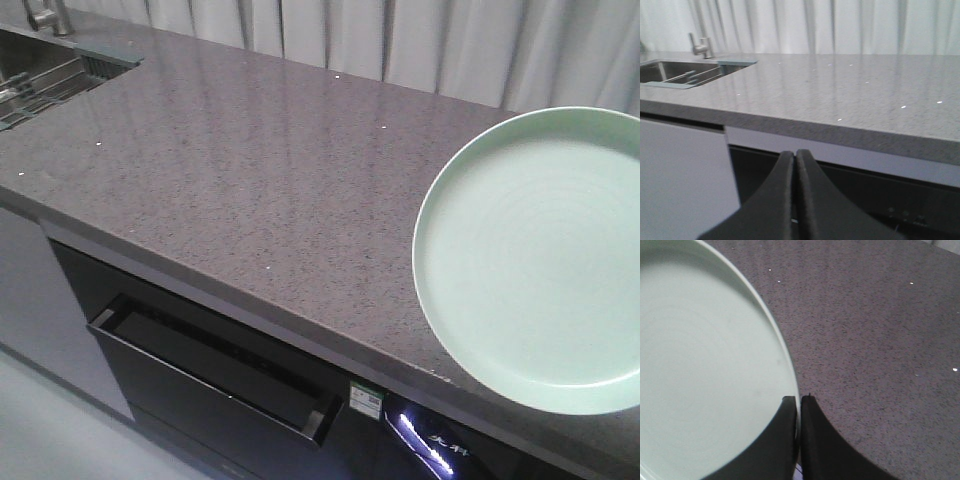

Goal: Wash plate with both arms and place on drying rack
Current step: 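Drive the base away from the counter holding the plate in the right gripper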

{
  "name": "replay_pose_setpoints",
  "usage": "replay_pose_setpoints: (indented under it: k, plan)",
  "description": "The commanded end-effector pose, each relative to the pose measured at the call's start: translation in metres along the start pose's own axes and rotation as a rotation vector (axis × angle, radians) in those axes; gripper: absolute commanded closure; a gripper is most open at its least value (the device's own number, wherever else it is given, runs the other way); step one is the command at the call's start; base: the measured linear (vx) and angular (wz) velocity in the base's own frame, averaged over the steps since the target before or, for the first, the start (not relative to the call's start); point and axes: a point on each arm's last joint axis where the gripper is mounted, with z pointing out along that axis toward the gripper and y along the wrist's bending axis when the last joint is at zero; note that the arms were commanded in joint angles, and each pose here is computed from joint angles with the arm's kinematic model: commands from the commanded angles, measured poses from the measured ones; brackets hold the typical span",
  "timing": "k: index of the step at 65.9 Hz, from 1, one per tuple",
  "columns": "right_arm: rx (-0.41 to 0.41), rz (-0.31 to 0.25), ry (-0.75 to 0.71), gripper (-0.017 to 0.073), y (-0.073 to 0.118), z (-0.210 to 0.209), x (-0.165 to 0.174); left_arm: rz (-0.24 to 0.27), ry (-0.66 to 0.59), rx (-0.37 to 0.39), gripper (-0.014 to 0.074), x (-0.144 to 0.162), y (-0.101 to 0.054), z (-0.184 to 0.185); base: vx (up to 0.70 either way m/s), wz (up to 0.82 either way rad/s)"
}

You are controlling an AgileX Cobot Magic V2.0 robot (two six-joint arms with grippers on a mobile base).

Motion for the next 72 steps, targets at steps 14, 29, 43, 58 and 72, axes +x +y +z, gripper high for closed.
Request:
replay_pose_setpoints:
  k: [14, 29, 43, 58, 72]
  plan:
    - [0.012, 0.005, -0.094, 0.0563, -0.0002, -0.0068, -0.0105, -0.012, -0.046, 0.006, 0.0600, 0.0018, -0.0001, 0.0014, -0.08, 0.39]
    - [0.012, 0.005, -0.094, 0.0563, -0.0002, -0.0068, -0.0105, -0.012, -0.046, 0.006, 0.0600, 0.0018, -0.0001, 0.0014, -0.07, 0.40]
    - [0.012, 0.005, -0.094, 0.0563, -0.0002, -0.0068, -0.0105, -0.012, -0.046, 0.006, 0.0600, 0.0018, -0.0001, 0.0014, -0.07, 0.43]
    - [0.012, 0.005, -0.094, 0.0563, -0.0002, -0.0068, -0.0105, -0.012, -0.046, 0.006, 0.0600, 0.0018, -0.0001, 0.0014, -0.07, 0.46]
    - [0.012, 0.005, -0.094, 0.0563, -0.0002, -0.0068, -0.0105, -0.012, -0.046, 0.006, 0.0600, 0.0018, -0.0001, 0.0014, -0.05, 0.43]
